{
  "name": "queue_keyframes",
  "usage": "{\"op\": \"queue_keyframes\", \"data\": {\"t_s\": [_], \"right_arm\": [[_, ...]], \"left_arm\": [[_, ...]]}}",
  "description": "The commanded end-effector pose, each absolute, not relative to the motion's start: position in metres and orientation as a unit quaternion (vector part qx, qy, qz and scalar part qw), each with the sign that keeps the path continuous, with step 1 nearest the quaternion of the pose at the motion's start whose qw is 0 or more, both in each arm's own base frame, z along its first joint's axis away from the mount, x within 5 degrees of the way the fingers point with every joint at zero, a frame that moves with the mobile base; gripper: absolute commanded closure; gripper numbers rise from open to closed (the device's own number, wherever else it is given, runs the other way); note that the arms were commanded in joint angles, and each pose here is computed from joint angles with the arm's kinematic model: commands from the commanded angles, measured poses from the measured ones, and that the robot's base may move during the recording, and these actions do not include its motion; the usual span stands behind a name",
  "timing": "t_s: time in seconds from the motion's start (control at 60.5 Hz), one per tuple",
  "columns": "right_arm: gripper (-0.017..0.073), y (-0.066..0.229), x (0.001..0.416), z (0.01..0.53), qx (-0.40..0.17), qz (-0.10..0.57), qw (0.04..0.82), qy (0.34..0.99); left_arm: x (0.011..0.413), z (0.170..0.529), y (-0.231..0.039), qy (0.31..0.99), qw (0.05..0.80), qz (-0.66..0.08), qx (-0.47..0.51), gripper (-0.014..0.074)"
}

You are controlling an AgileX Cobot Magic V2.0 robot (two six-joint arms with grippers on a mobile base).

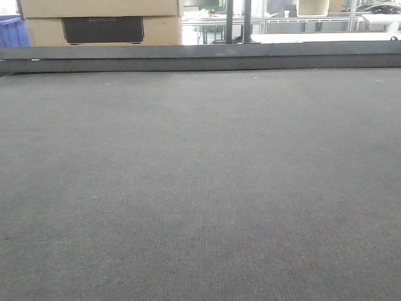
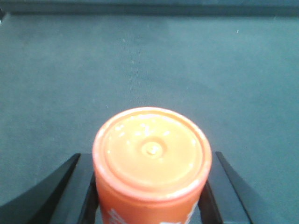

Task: Place cylindrical capacitor in blue bin on shelf
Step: 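Hold both cylinders raised in the left and right grippers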

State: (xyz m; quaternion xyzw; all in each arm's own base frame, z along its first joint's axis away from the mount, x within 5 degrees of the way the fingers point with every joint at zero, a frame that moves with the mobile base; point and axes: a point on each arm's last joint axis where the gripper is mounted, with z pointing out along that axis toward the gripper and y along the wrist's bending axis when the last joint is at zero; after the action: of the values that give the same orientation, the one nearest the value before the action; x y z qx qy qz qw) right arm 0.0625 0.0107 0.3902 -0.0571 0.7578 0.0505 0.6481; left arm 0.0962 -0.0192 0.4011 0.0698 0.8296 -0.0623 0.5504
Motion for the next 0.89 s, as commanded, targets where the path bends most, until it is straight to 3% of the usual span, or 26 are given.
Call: {"op": "queue_keyframes", "data": {"t_s": [0.0,0.876], "right_arm": [[0.0721,0.0101,0.0558,0.3984,-0.062,0.047,0.646,0.759],[0.0721,0.0099,0.0539,0.4023,-0.062,0.047,0.649,0.756]], "left_arm": [[0.0903,0.4034,-0.0182,0.821,0.563,-0.062,0.073,0.0704],[0.0893,0.4039,-0.0180,0.819,0.565,-0.062,0.072,0.0704]]}}
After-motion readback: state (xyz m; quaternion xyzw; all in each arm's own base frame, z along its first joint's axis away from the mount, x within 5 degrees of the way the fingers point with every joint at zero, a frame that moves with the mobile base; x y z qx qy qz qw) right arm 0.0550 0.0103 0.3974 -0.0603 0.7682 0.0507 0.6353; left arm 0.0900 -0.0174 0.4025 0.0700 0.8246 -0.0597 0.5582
